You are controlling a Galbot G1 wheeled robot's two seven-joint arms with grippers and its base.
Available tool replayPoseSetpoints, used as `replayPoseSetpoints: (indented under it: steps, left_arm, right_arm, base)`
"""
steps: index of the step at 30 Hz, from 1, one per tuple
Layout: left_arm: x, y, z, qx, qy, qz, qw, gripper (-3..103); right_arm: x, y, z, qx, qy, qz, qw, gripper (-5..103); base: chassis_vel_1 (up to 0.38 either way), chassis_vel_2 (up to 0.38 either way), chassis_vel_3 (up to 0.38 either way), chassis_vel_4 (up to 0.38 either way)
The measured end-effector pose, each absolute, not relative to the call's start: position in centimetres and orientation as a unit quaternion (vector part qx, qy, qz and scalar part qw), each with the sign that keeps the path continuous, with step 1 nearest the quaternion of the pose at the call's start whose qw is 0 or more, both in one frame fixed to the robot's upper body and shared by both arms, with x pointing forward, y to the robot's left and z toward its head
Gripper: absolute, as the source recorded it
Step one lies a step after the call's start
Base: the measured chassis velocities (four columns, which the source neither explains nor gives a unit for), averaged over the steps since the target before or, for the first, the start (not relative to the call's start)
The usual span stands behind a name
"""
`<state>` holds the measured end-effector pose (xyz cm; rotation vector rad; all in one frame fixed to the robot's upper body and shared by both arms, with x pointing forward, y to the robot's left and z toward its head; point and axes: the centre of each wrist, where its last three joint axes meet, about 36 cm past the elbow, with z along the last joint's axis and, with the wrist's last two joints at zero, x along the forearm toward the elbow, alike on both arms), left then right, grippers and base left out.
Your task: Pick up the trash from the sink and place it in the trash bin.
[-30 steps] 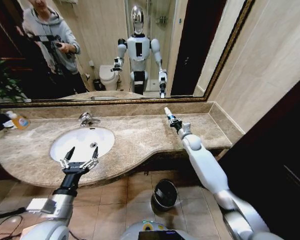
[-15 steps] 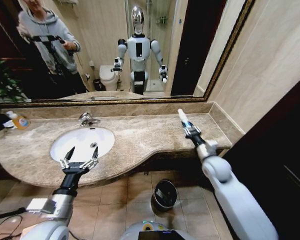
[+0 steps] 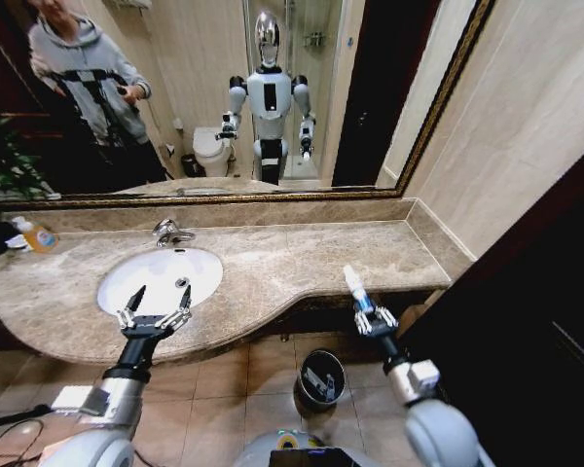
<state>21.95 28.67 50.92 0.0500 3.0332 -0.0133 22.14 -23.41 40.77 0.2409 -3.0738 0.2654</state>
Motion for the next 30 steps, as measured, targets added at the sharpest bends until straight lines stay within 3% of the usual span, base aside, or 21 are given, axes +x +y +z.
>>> replayPoseSetpoints:
  steps: [13,22,30]
  left_arm:
    - [21.9,28.7,50.9,0.016,0.998,-0.004,0.054,100]
    - [21.9,28.7,50.9,0.016,0.998,-0.004,0.054,100]
    - [21.9,28.7,50.9,0.016,0.998,-0.004,0.054,100]
  right_arm:
    - [16.3,-23.1,31.6,0.076,-0.987,0.110,0.093,31]
    - [16.2,-23.1,25.8,0.085,-0.976,0.117,0.163,31]
    - [18.0,-22.4,23.0,0.113,-0.965,0.138,0.190,31]
  base:
    - [0.000,0.000,0.000,0.000]
    - [0.000,0.000,0.000,0.000]
    - [0.000,0.000,0.000,0.000]
